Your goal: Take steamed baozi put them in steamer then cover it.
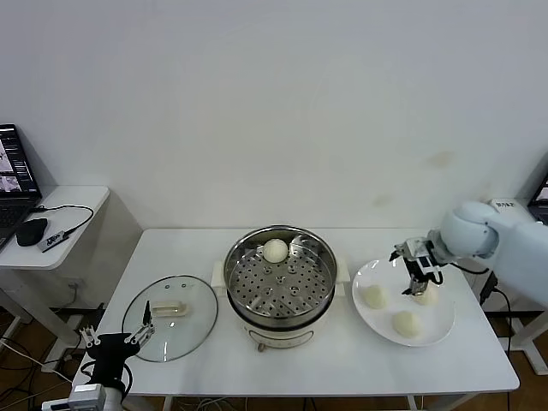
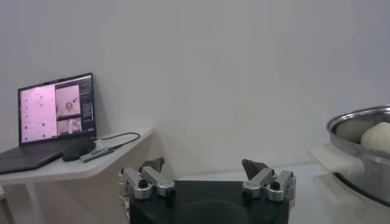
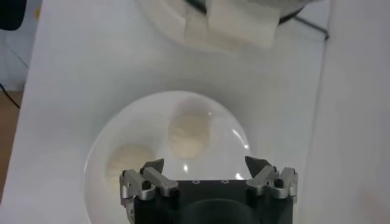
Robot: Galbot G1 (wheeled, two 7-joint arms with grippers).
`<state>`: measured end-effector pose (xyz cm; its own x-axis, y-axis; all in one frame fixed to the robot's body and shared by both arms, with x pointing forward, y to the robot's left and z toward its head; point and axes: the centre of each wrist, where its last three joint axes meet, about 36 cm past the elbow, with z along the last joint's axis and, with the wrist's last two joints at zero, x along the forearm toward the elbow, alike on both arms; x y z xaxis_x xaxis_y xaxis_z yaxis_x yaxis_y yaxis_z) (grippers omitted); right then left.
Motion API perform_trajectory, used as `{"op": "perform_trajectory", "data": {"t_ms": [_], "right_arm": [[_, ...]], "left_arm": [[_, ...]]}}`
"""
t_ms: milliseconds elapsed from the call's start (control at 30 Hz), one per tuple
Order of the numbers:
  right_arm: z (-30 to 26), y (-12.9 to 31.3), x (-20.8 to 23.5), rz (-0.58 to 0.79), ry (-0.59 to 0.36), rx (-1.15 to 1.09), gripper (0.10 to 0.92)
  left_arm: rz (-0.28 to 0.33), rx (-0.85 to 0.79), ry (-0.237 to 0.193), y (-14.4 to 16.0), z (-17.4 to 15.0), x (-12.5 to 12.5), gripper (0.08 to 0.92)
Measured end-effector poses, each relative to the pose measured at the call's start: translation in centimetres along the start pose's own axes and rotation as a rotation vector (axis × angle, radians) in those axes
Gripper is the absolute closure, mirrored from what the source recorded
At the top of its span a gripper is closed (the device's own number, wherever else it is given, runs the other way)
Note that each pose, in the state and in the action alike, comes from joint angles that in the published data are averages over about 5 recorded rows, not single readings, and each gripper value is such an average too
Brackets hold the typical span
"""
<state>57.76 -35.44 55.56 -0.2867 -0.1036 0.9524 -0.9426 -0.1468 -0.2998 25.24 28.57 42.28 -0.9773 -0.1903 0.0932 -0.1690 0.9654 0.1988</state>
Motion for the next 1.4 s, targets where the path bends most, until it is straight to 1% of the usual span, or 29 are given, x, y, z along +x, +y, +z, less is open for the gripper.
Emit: {"op": "perform_trajectory", "data": {"t_ms": [433, 733, 967, 1233, 1400], "right_arm": [[-0.3, 0.5, -7.1, -0.04, 0.002, -0.038, 0.2], [-1.4, -0.1, -10.1, -0.043, -0.003, -0.042, 0.211], [-2.0, -0.4, -11.6, -0.05, 0.004, -0.046, 0.281], [-1.7, -0.8, -11.8, -0.054, 0.019, -0.053, 0.41], [-1.5, -1.3, -11.1, -0.054, 0.02, -0.059, 0.443]], "left_arm": [[-0.017, -0.011, 0.011, 0.6, 0.4, -0.1, 0.177], [-0.021, -0.012, 0.016, 0.7, 0.6, -0.2, 0.177], [-0.026, -0.013, 0.018, 0.8, 0.8, -0.3, 0.177], [-0.029, -0.011, 0.024, 0.7, 0.9, -0.2, 0.177], [-0.03, -0.009, 0.023, 0.7, 0.9, -0.1, 0.177]]}}
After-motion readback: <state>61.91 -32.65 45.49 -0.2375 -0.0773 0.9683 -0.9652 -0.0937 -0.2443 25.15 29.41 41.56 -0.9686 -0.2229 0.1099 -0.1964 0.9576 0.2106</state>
